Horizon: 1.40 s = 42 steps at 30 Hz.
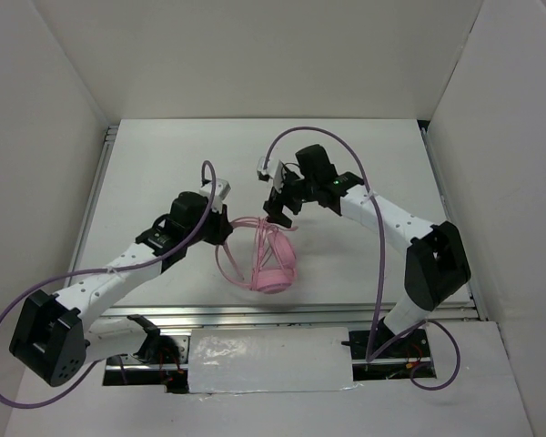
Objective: Wrap the headphones
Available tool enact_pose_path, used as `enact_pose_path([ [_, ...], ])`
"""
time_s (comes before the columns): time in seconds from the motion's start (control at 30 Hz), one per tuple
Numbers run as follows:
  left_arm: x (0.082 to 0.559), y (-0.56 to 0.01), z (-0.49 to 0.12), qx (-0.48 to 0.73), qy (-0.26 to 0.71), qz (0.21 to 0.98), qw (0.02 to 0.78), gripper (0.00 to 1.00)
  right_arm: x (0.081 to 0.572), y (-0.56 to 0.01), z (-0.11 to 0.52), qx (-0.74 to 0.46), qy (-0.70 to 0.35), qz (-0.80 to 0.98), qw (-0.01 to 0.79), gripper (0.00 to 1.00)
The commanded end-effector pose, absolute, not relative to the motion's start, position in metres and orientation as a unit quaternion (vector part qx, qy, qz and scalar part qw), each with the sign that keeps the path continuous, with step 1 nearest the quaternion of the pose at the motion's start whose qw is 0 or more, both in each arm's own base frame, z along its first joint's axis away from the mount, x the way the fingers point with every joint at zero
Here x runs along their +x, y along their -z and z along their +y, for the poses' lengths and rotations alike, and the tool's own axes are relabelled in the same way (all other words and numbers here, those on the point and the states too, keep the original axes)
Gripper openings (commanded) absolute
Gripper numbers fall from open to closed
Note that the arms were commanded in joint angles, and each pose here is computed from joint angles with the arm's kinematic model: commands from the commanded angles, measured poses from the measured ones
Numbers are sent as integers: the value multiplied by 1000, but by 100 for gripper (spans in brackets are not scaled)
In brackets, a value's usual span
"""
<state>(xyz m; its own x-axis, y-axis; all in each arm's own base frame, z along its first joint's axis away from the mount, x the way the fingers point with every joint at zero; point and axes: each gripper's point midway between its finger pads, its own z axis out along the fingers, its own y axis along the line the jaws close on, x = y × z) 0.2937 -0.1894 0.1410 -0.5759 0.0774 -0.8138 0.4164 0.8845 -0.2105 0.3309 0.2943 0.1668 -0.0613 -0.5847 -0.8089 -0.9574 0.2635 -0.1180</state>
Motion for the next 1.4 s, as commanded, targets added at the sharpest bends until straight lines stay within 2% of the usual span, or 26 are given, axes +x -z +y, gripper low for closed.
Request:
enact_pose_path([
  [0.0,322,-200,-208,102,283,812,500,0,329,-199,309,-545,-278,670,421,100],
  [0.3,344,-195,-178,66,269,816,507,0,355,-232,311,-498,-282,679,459,100],
  [0.53,361,-188,-157,34,266,821,503,0,384,-267,321,-443,-394,667,451,100],
  [0.67,378,-179,-143,15,267,825,498,0,400,-289,323,-360,-480,667,443,100],
  [0.77,398,-180,-119,-18,256,826,502,0,418,-296,317,-314,-493,662,469,100],
  [0.9,430,-180,-68,-76,209,826,518,0,430,-306,297,-256,-455,679,517,100],
  [1.1,483,-162,-1,-158,151,830,514,0,423,-287,258,-193,-362,733,542,100],
  [1.23,518,-138,32,-177,112,837,506,0,411,-264,226,-151,-303,783,521,100],
  [1.37,536,-119,62,-209,87,844,486,0,398,-265,209,-149,-266,791,530,100],
])
